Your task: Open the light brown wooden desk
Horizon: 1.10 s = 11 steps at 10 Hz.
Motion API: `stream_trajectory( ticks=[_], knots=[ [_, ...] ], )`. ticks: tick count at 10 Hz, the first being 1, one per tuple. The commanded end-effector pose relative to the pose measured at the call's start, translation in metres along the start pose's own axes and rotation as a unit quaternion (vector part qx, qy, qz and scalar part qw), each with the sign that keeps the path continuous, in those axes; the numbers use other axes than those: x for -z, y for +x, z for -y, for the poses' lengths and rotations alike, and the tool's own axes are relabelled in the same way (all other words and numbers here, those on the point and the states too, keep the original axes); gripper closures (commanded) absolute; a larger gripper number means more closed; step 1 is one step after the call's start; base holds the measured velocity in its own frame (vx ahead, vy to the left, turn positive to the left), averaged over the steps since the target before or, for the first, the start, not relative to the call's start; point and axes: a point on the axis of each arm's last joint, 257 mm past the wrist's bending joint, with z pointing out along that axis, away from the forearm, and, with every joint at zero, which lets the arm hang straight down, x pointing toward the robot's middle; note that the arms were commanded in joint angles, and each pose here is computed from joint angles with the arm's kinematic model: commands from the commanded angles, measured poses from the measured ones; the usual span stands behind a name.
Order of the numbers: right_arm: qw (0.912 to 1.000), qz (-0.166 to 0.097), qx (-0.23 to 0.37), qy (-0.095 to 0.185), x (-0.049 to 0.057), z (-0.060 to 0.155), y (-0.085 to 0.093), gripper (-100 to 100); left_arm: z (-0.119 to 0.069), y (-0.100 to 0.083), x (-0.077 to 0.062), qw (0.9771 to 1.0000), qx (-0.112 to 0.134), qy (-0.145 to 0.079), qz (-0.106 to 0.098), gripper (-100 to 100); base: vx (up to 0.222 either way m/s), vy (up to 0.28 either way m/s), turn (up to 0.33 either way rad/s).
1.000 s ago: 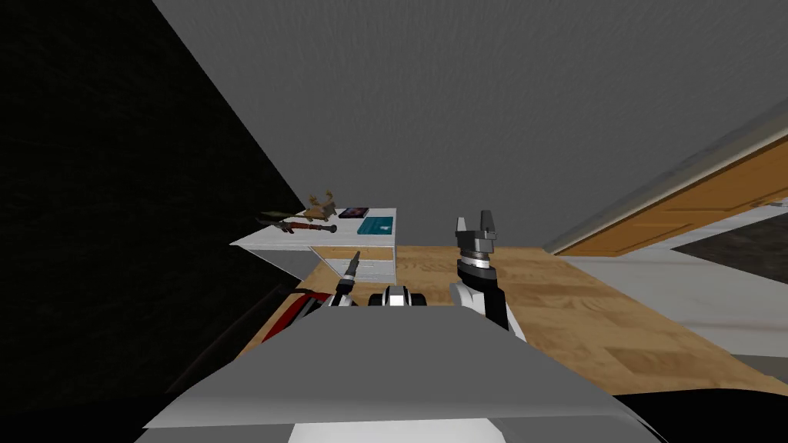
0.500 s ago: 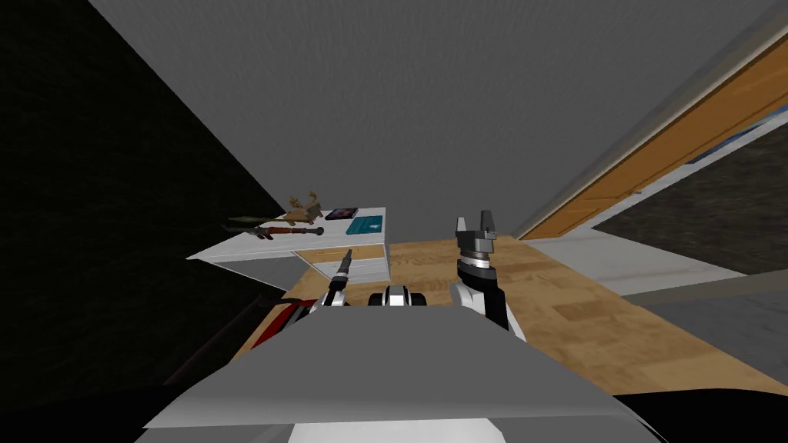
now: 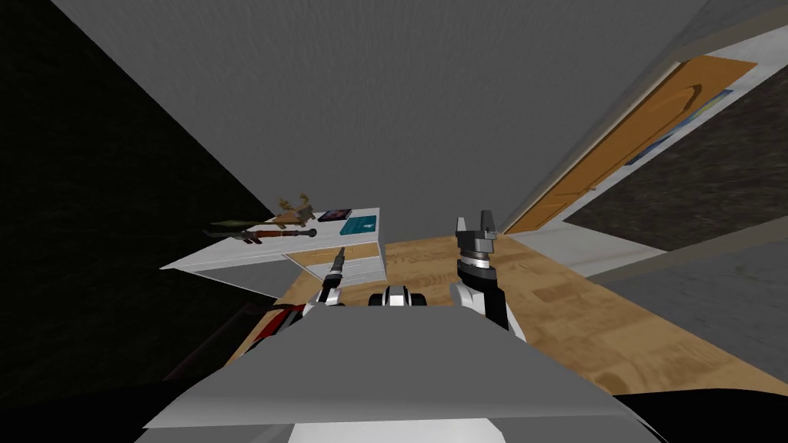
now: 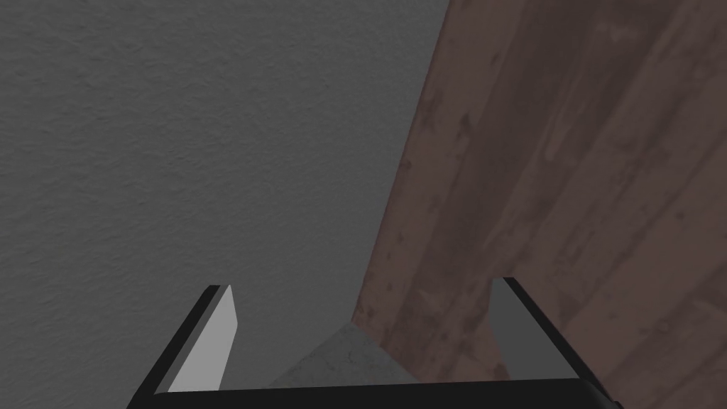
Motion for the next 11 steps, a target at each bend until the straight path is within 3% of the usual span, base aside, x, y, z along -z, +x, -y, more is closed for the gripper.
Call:
stream_trajectory(
  ticks=[1,2,3,4,6,7,8,9,10,11],
  knots=[
    [1.0,0.0,0.0,0.0,0.0,0.0,0.0,0,-0.003,-0.006,-0.002,1.0,0.002,-0.003,0.007,-100,-0.014,-0.014,-0.014],
    [1.0,0.0,0.0,0.0,0.0,0.0,0.0,0,0.001,0.017,0.005,0.9999,0.001,0.0,-0.012,100,0.042,0.032,0.28],
    [1.0,0.0,0.0,0.0,0.0,0.0,0.0,0,0.0,0.041,0.017,0.9994,0.001,-0.004,-0.034,100,0.094,0.091,0.452],
    [1.0,0.0,0.0,0.0,0.0,0.0,0.0,0,-0.001,0.041,0.018,0.9994,0.001,-0.005,-0.034,100,0.085,0.067,0.108],
    [1.0,0.0,0.0,0.0,0.0,0.0,0.0,0,0.016,0.085,0.034,0.9974,0.004,0.01,-0.071,100,0.095,0.074,0.272],
    [1.0,0.0,0.0,0.0,0.0,0.0,0.0,0,0.013,0.086,0.036,0.9974,0.003,0.005,-0.072,100,0.094,0.038,0.147],
    [1.0,0.0,0.0,0.0,0.0,0.0,0.0,0,0.022,0.084,0.031,0.9974,0.004,0.017,-0.069,100,0.03,0.012,-0.031],
    [1.0,0.0,0.0,0.0,0.0,0.0,0.0,0,0.025,0.107,0.044,0.9959,0.006,0.016,-0.088,100,0.04,0.035,0.224],
    [1.0,0.0,0.0,0.0,0.0,0.0,0.0,0,0.034,0.105,0.039,0.996,0.007,0.027,-0.086,100,0.046,0.029,0.142],
    [1.0,0.0,0.0,0.0,0.0,0.0,0.0,0,0.044,0.126,0.049,0.9942,0.01,0.033,-0.102,100,0.067,0.057,0.264]
  ],
)
